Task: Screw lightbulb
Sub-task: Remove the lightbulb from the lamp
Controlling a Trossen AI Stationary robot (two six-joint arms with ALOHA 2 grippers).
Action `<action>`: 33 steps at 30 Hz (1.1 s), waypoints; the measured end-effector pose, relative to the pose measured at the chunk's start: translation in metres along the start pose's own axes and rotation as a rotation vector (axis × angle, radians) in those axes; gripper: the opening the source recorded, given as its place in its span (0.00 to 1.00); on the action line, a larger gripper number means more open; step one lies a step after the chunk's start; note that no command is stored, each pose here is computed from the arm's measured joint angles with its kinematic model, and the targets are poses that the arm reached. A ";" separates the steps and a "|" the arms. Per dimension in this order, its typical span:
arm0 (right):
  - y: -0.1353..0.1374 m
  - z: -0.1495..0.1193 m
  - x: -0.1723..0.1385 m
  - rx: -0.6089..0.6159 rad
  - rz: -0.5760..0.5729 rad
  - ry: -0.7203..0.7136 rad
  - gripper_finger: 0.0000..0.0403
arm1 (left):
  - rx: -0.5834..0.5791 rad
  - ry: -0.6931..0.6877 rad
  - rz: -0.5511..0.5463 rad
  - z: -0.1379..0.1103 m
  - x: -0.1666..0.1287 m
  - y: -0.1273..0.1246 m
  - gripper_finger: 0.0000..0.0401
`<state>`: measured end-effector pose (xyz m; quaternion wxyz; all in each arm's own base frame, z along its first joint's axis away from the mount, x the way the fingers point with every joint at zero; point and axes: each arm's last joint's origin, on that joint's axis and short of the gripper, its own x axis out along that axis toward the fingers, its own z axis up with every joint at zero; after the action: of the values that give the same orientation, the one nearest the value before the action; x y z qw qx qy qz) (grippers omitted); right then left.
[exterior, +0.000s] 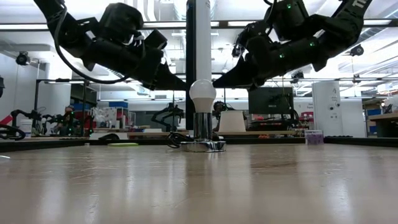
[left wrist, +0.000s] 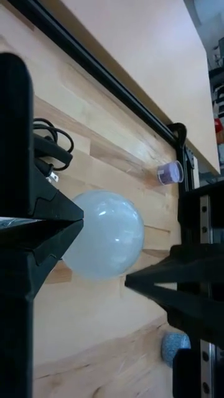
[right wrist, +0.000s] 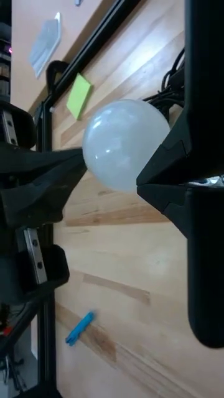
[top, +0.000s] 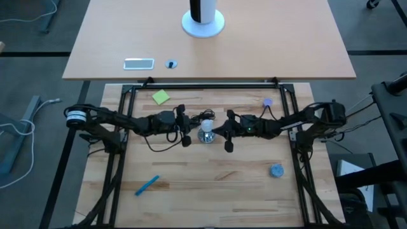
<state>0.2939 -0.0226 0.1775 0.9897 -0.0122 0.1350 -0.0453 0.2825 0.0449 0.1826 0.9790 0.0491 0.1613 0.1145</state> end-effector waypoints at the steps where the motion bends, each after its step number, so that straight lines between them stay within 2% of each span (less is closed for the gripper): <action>1: 0.000 -0.001 0.001 0.000 -0.004 -0.001 0.00 | 0.000 0.000 -0.009 0.000 0.000 0.000 0.00; 10: -0.004 -0.006 0.004 0.021 -0.075 0.017 0.00 | 0.000 -0.001 -0.068 -0.001 0.000 -0.002 0.00; 17: -0.006 -0.006 0.004 0.035 -0.080 0.017 0.00 | -0.002 0.034 -0.093 -0.004 -0.001 -0.003 0.00; 22: -0.002 -0.001 0.001 0.033 -0.046 -0.005 0.00 | 0.003 0.056 -0.021 -0.001 -0.006 0.000 0.00; 27: -0.002 0.008 0.002 0.033 -0.043 -0.030 0.00 | 0.081 0.072 0.074 -0.003 -0.005 0.007 0.00; 33: -0.002 0.014 0.011 0.023 -0.043 -0.034 0.00 | 0.095 0.078 0.068 0.000 0.010 0.013 0.00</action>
<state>0.3083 -0.0256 0.1885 0.9908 -0.0043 0.1173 -0.0680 0.2894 0.0596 0.1810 0.9640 0.0965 0.2029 0.1420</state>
